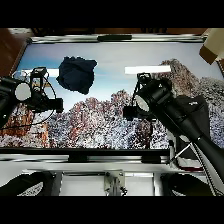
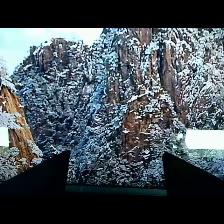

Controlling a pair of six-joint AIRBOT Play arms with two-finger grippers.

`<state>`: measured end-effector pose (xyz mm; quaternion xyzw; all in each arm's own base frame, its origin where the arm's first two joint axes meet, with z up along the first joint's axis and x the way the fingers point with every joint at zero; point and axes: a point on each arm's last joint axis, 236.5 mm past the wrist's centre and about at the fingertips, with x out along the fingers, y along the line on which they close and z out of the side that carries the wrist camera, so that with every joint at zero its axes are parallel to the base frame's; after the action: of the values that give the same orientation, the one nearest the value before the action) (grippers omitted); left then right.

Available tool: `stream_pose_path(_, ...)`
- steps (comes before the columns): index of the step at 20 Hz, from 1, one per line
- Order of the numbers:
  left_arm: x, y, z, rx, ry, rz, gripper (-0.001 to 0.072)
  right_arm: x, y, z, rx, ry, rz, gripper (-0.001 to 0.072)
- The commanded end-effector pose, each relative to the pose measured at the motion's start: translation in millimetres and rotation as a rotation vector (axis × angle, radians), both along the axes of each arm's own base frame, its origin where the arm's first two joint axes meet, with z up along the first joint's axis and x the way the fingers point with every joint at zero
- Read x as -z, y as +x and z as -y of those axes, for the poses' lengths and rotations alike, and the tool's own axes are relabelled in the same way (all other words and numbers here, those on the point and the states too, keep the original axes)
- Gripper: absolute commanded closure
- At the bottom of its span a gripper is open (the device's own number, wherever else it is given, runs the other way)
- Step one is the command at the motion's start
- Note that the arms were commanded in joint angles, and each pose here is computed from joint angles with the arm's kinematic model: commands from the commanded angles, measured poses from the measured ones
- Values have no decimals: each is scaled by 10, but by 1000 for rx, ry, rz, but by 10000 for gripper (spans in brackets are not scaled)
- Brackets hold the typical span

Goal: Fold the shirts.

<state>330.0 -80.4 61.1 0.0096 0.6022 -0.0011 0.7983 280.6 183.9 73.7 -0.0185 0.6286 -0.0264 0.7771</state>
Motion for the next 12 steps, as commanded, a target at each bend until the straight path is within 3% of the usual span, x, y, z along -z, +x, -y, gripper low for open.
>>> stream_pose_path(1,4,1,-3,-1,1,-1,-13,-3,-3,-3,-2,0,1,101)
stream_pose_path(12,4,1,-3,-1,1,-1,-13,-7,24,-20,-5,7,12,101)
